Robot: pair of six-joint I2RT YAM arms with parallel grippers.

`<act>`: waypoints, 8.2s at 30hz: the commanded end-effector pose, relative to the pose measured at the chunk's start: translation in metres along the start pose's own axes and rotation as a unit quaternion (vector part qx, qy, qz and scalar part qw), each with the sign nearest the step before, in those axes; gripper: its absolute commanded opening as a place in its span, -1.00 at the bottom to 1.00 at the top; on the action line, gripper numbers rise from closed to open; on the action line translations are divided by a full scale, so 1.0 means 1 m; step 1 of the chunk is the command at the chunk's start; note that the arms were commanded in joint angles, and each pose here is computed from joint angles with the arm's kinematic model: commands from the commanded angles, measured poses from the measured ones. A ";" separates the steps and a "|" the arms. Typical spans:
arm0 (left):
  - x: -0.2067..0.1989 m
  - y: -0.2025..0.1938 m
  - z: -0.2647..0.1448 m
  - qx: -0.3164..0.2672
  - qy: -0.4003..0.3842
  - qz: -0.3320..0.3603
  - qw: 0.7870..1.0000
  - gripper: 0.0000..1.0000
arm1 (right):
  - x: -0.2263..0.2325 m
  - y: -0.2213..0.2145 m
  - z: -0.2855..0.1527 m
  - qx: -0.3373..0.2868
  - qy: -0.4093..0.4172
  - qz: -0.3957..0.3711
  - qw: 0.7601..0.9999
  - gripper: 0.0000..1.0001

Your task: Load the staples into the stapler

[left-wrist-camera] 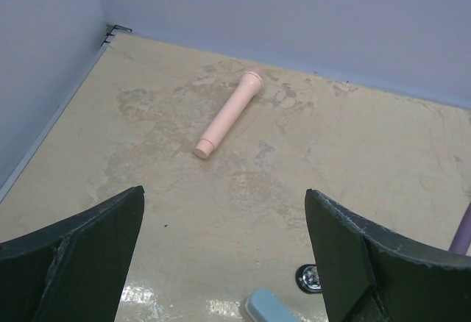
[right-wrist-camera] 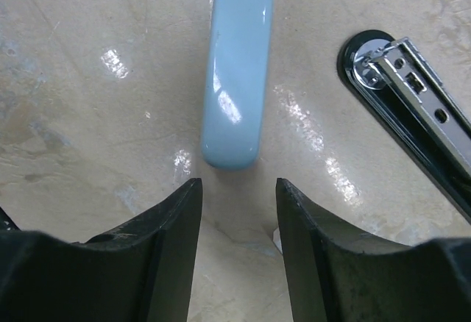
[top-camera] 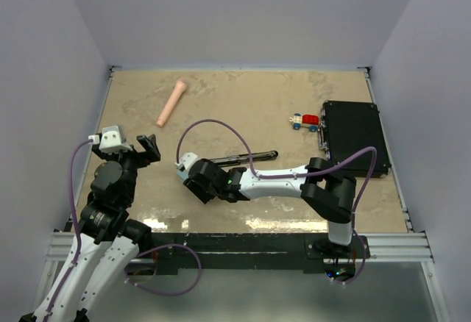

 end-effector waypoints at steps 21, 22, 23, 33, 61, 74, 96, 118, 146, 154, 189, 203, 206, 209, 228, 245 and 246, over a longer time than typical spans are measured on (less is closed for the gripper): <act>0.000 0.007 0.001 -0.020 -0.002 -0.003 1.000 0.88 | 0.017 0.048 0.020 -0.065 0.023 -0.011 0.998 0.08; 0.000 0.007 0.001 -0.020 -0.003 -0.004 1.000 0.88 | 0.015 0.047 0.015 -0.064 0.022 -0.010 0.998 0.11; 0.000 0.008 0.001 -0.021 -0.005 -0.004 1.000 0.88 | 0.010 0.047 0.009 -0.066 0.015 -0.008 0.998 0.16; -0.001 0.008 0.001 -0.022 -0.009 -0.005 1.000 0.88 | -0.040 0.003 -0.015 -0.004 -0.052 0.035 0.998 0.31; -0.002 0.007 0.001 -0.021 -0.011 -0.002 1.000 0.87 | -0.073 0.086 0.053 -0.057 -0.033 0.033 0.997 0.25; -0.003 0.007 0.002 -0.021 -0.016 -0.001 1.000 0.87 | -0.063 0.059 0.054 0.008 0.008 0.021 1.000 -0.06; -0.004 0.006 0.004 -0.016 -0.017 0.000 1.000 0.87 | -0.073 -0.017 -0.014 0.079 0.014 0.025 0.996 -0.03; -0.004 0.008 0.002 -0.022 -0.022 -0.004 1.000 0.87 | -0.180 -0.013 -0.047 -0.037 -0.111 0.300 0.947 0.97; -0.005 0.009 0.001 -0.025 -0.025 -0.004 0.999 0.86 | -0.124 0.022 0.035 -0.009 0.011 0.135 0.991 0.85; -0.005 0.009 0.000 -0.026 -0.025 -0.005 0.999 0.86 | -0.131 0.045 0.005 -0.033 -0.016 0.116 0.993 0.86; -0.005 0.012 -0.001 -0.031 -0.027 -0.007 0.999 0.86 | -0.126 -0.061 -0.060 0.133 -0.142 0.161 0.968 -0.38; -0.006 0.012 0.000 -0.030 -0.029 -0.007 0.999 0.86 | -0.120 -0.059 -0.048 0.138 -0.150 0.142 0.969 -0.42; -0.006 0.010 0.000 -0.028 -0.030 -0.007 0.999 0.86 | -0.120 -0.060 -0.047 0.142 -0.155 0.135 0.968 -0.45; -0.006 0.011 0.001 -0.028 -0.030 -0.008 0.999 0.86 | -0.118 -0.062 -0.044 0.146 -0.156 0.129 0.968 -0.46; -0.006 0.010 0.000 -0.028 -0.030 -0.007 0.999 0.86 | -0.122 -0.084 -0.047 0.183 -0.182 0.124 0.958 -0.50; -0.006 0.010 0.000 -0.028 -0.030 -0.007 0.999 0.86 | -0.113 -0.063 -0.051 0.153 -0.145 0.122 0.970 -0.49; -0.006 0.011 0.000 -0.028 -0.030 -0.006 0.999 0.86 | -0.113 -0.060 -0.053 0.147 -0.141 0.122 0.971 -0.48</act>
Point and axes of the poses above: each gripper's point midway between its finger pads, its own z axis out along the fingers, its own x axis along the line the jaws close on, y = z × x, the point moved 3 cm from there along -z, back along the fingers, and after that the axes turned 5 degrees about z, right-handed, at the moved point
